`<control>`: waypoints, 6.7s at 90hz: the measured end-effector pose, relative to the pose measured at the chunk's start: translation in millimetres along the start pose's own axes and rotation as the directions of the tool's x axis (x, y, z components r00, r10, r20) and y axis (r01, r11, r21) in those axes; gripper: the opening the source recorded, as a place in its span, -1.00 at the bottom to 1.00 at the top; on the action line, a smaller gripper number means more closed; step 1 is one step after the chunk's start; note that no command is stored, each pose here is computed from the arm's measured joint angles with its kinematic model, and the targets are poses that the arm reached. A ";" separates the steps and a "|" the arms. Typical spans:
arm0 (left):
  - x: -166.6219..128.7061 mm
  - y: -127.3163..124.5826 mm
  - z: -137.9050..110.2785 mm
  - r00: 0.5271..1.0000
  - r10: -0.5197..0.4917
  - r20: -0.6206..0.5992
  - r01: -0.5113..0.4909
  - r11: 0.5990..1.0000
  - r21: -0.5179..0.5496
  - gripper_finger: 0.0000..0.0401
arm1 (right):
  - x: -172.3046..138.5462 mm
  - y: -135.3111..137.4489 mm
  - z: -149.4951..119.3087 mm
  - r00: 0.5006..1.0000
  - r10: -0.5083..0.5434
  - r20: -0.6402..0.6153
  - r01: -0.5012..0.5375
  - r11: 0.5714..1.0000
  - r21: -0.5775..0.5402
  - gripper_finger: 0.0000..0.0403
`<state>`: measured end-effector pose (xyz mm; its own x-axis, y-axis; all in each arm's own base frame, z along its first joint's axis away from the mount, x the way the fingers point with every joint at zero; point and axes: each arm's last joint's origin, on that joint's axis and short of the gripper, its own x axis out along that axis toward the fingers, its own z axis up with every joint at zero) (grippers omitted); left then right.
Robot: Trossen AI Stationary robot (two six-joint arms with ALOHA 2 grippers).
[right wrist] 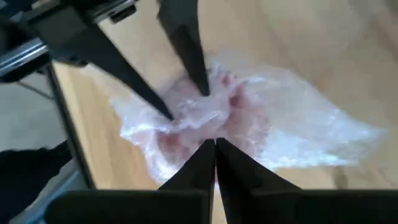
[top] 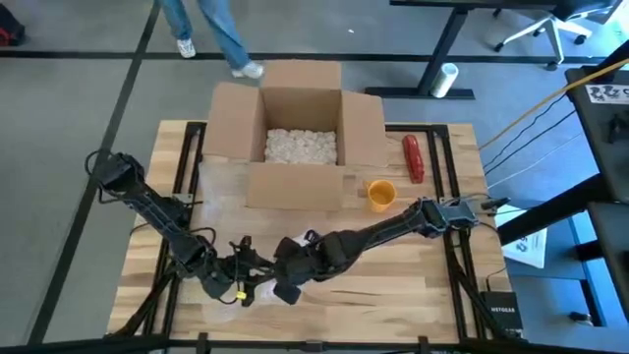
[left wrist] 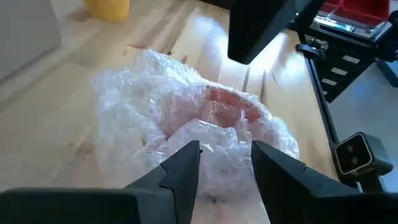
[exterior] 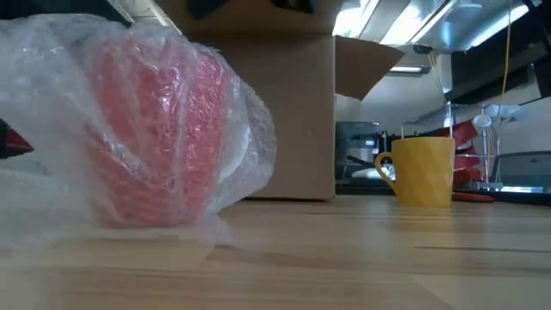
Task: Wrap mug
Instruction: Wrap the red mug with bubble wrap, then put the wrapped red mug into the cardboard box
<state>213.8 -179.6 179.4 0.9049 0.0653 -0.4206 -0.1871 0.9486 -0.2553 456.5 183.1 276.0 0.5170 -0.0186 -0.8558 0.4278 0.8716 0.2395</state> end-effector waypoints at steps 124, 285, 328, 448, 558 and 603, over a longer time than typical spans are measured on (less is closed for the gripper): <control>-28.1 -16.5 -6.6 0.996 -0.092 0.007 0.092 0.995 -0.024 -0.35 | 65.0 -8.9 2.2 0.977 0.117 -0.178 -0.112 0.993 0.033 -1.00; -71.9 -25.5 -12.2 0.990 -0.137 0.042 0.131 0.984 0.117 -0.35 | 39.3 -35.7 31.7 0.986 0.086 -0.144 -0.126 0.946 -0.299 -0.37; -81.0 -24.0 -20.8 0.992 -0.120 0.026 0.114 0.980 0.162 -0.35 | 81.6 -39.9 18.3 0.973 0.038 -0.226 -0.112 0.939 -0.325 -0.83; -75.3 22.6 -63.1 0.998 0.015 -0.061 -0.012 0.999 0.048 -0.35 | -91.6 -23.0 74.8 0.885 0.339 0.320 -0.250 0.924 -0.289 -0.99; -6.1 91.4 29.1 0.983 0.017 -0.183 0.037 0.957 0.289 -0.35 | -163.6 -277.4 204.2 0.774 -0.039 0.632 0.048 0.999 0.003 -0.99; 0.6 119.4 15.6 0.982 -0.185 -0.024 0.186 0.979 0.088 -0.35 | -113.8 -312.9 196.7 0.891 -0.237 0.387 0.235 0.971 0.054 -0.99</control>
<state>197.9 -61.4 162.2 0.9143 -0.1186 -0.3873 0.0191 0.9678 -0.2511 409.6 -183.8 388.6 0.6463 -0.4131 -0.6416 0.5769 0.8149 0.0564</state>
